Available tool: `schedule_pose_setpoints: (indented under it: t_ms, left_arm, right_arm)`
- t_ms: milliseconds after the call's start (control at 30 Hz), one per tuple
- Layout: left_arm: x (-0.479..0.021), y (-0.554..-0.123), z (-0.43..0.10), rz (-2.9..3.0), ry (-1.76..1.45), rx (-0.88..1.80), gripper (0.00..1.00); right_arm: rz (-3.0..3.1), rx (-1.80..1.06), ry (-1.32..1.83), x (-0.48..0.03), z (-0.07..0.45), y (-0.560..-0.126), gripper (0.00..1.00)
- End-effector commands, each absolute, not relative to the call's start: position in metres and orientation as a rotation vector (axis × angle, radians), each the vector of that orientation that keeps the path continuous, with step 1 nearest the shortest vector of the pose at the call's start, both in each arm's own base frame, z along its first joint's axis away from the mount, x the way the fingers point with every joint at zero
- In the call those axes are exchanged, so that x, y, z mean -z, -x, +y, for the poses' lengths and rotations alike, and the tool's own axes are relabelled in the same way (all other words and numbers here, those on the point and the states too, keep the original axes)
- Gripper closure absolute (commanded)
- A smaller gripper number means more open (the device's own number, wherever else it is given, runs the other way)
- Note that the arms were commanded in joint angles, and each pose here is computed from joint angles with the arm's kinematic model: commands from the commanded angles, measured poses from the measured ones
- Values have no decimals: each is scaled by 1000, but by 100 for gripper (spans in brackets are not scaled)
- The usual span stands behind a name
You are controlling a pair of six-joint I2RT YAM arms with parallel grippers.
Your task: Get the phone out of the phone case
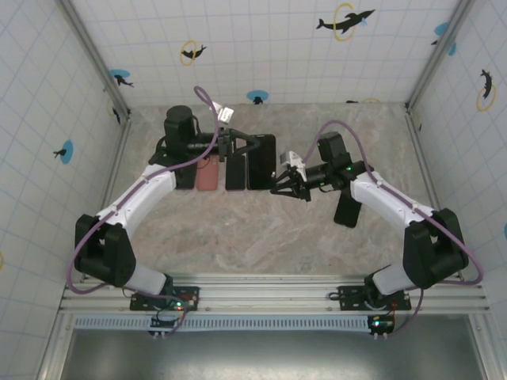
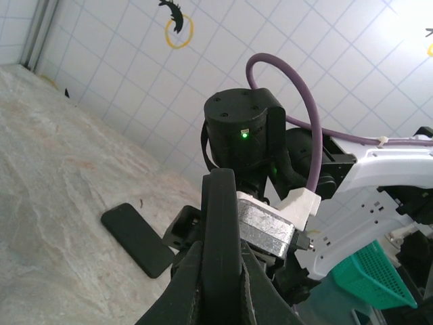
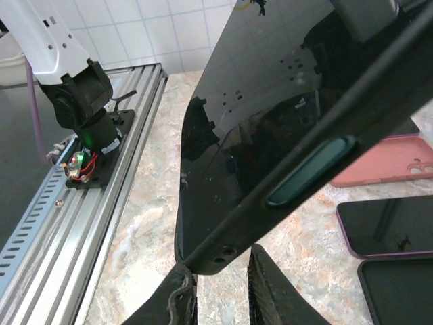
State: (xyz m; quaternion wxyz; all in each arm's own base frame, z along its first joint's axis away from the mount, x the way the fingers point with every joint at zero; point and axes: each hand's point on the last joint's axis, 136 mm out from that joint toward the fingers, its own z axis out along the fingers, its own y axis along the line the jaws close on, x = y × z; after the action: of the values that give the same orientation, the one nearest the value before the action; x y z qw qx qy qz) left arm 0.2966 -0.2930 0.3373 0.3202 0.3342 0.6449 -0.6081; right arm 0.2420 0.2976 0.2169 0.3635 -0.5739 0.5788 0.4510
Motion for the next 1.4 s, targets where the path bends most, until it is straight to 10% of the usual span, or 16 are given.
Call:
schedule_pose_setpoints:
  t_ms: [0,1367]
  left_arm:
    - [-350,-285,-292,1638,-929,1613,100]
    - [-364,-279,-291,1624,-907,1673,100]
  right_arm:
    - [1311,-1201,1491,-254,300,-230,74]
    - [1313,-1159,1522,-242,300,-230,83]
